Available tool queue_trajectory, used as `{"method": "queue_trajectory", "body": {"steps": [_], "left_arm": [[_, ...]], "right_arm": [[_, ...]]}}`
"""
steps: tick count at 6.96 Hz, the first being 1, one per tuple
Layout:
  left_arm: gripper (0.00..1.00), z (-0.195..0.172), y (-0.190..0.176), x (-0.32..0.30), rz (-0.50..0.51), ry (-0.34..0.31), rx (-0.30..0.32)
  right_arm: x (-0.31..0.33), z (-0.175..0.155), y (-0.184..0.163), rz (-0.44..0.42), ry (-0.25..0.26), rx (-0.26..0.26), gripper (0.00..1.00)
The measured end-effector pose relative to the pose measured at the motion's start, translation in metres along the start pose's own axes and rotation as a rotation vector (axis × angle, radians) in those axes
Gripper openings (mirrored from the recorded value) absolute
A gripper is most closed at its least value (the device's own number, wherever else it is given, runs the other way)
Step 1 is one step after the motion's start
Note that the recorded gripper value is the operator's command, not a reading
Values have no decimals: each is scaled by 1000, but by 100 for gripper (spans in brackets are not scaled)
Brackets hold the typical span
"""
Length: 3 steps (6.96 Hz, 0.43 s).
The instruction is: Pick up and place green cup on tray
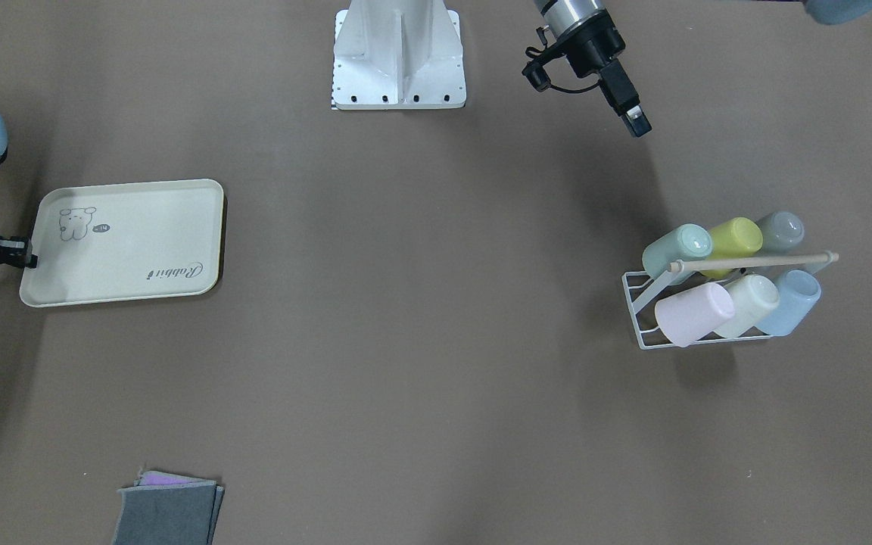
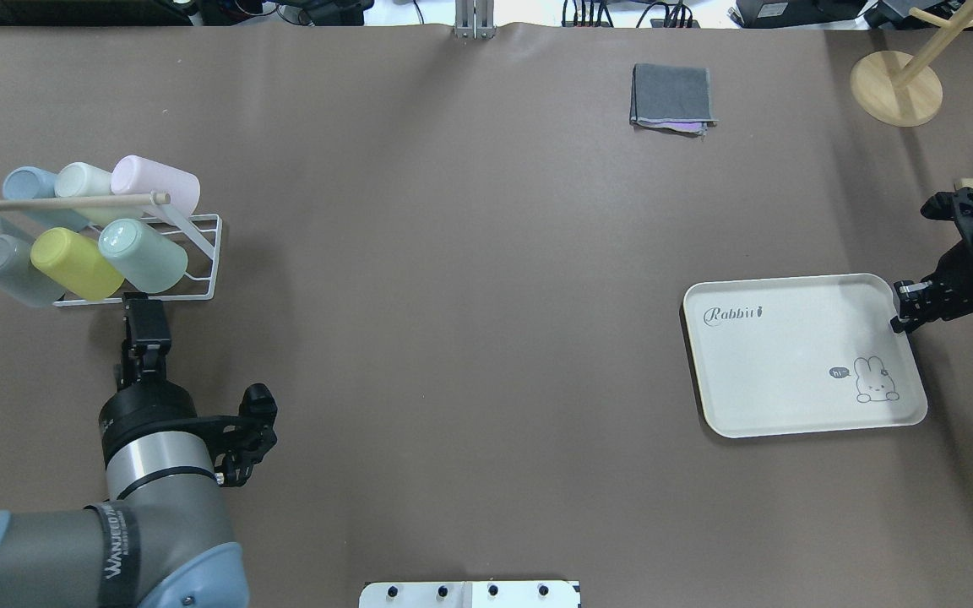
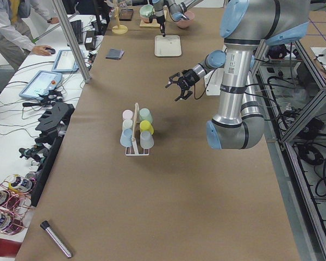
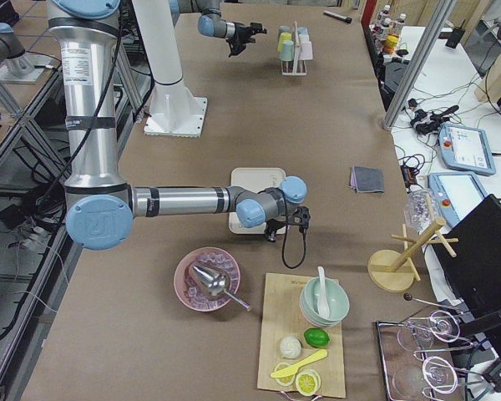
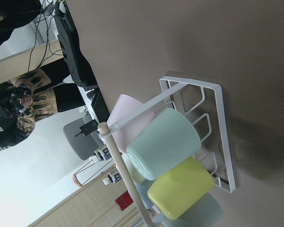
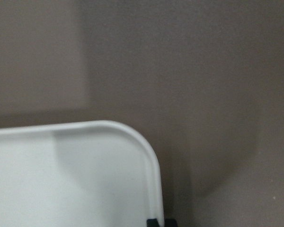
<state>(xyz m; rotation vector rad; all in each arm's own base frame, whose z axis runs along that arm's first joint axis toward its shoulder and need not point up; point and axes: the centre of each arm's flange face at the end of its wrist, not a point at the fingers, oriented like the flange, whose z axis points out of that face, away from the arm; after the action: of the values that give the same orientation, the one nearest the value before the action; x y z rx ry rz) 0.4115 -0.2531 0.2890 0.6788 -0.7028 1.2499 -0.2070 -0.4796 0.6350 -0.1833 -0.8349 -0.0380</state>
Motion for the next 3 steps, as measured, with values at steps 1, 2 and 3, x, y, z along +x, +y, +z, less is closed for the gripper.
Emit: {"method": "queue_trajectory", "body": {"steps": [1,2,3], "left_arm": [[98,-2,-4,-5,136,-36,-8],[98,0,-6,-5,261,-59,-19],[98,5,-11,0,341,-79,-37]], "right_arm": [[-1,0,0,0,-1,1,0],[-1,-1,0,0,-1,1,0],[-1,-1,0,-1,-2,1,0]]}}
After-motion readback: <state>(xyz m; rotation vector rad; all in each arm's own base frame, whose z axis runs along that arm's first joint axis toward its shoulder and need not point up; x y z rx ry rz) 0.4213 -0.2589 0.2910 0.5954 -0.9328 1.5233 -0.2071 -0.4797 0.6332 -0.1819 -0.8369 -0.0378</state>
